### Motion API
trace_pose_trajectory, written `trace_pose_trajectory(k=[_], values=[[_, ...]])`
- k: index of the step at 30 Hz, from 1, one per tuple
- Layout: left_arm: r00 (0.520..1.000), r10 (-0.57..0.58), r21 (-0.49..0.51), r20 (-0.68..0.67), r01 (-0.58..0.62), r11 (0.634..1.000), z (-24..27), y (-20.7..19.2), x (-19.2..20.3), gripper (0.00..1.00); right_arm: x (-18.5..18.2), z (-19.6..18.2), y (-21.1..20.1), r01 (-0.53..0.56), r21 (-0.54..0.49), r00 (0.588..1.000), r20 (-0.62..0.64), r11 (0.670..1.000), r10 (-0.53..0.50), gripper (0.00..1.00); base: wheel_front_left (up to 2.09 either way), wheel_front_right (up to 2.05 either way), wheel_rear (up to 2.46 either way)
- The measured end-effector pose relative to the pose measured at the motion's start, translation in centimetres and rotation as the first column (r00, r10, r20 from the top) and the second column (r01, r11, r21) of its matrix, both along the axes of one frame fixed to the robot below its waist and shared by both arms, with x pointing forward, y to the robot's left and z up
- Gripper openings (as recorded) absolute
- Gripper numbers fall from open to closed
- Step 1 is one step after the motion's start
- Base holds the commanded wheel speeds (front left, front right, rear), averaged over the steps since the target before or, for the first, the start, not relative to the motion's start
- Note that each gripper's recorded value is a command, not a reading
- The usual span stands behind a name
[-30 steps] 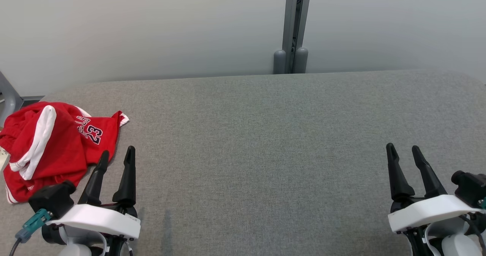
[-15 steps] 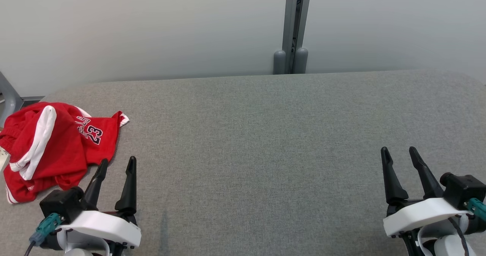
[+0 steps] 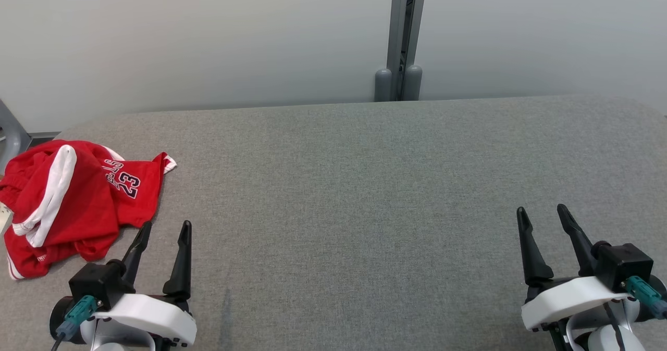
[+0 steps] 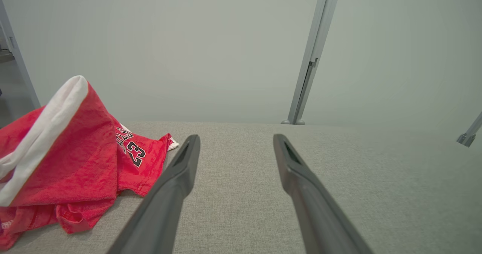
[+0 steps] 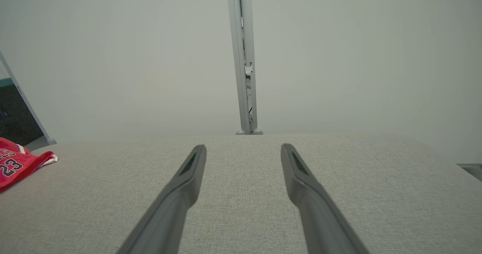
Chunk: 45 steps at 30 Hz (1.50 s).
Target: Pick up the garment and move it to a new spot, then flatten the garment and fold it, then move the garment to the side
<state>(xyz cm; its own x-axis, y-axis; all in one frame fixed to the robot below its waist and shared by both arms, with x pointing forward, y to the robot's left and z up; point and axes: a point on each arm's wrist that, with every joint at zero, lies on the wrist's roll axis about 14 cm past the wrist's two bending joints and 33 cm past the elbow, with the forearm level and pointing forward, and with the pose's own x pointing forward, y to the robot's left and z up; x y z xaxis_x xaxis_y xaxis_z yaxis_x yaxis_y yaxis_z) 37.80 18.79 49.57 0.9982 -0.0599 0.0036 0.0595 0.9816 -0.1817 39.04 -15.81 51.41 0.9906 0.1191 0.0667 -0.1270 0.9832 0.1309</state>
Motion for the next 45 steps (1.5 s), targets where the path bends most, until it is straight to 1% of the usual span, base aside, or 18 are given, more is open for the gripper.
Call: trace_pose_trajectory(k=[6,30,45], values=[[1.000,-0.005,0.025,-0.005,0.005,1.000,-0.4,-0.1,-0.1,1.00,0.0,0.0,0.1,-0.003,-0.031,1.000,0.007,1.000,0.003,1.00,0.00,0.00,0.00],[1.000,-0.025,0.116,-0.013,0.026,0.993,-1.5,-0.5,-0.1,1.00,0.0,-0.4,0.2,-0.004,-0.072,1.000,0.023,0.997,0.006,1.00,0.00,0.00,0.00],[0.999,-0.017,0.109,-0.027,0.020,0.994,-2.0,-0.2,0.0,1.00,0.1,-0.6,0.0,0.004,-0.036,1.000,0.014,0.999,-0.004,1.00,0.00,0.00,0.00]])
